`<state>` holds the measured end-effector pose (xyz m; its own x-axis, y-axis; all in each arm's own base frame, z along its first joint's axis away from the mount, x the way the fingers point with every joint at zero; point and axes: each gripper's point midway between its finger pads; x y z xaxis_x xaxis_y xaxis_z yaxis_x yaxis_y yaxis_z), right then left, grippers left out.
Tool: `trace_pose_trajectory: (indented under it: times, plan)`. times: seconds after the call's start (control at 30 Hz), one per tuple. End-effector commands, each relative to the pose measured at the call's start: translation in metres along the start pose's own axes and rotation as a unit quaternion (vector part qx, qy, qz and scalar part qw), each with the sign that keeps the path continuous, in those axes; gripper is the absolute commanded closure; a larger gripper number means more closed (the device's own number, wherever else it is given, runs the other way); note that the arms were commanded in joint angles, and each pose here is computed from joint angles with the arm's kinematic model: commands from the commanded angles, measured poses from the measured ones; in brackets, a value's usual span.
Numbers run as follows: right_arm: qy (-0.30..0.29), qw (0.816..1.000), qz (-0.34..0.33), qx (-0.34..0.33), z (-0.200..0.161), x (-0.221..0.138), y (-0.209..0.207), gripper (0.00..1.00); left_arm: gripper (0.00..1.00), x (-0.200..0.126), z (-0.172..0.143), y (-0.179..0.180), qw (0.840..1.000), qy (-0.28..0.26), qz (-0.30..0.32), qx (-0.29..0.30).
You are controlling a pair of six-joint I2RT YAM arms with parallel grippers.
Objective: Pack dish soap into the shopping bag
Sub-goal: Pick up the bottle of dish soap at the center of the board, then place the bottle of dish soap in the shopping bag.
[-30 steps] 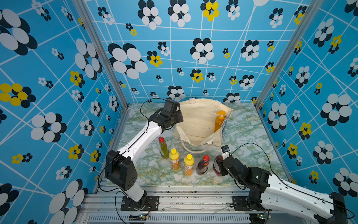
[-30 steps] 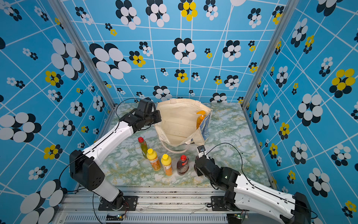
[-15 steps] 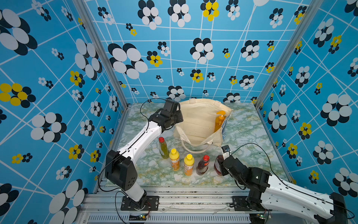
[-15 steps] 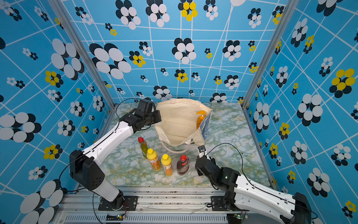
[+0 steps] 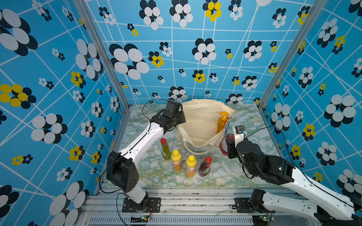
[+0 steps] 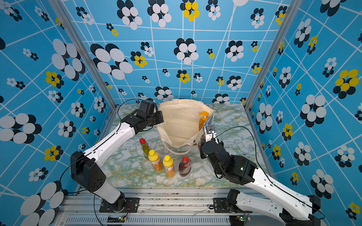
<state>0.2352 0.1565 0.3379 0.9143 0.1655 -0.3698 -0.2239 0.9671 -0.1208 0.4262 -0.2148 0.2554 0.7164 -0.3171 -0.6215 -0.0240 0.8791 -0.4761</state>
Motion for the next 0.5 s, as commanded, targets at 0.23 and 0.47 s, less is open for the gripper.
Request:
trace_pose_trajectory:
  times: [0.23,0.47]
  plan:
    - [-0.077,0.997,0.014,-0.011,0.144,-0.024,0.006,1.00,0.98,-0.005,-0.003,-0.014,0.999,-0.003,-0.035,0.008]
    - [-0.047,0.998,0.021,-0.028,0.164,0.028,0.033,1.00,0.99,-0.006,-0.008,-0.019,0.999,-0.001,-0.050,0.005]
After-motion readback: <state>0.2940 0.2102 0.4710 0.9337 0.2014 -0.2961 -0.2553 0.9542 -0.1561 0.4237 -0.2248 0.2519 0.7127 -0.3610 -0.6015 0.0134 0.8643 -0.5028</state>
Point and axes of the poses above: each gripper's point midway between its finger pads, its own x axis out along the fingers, its own y axis along the line the jaws close on, z = x × y, and after that the axes turned 5 degrees about -x, right-handed
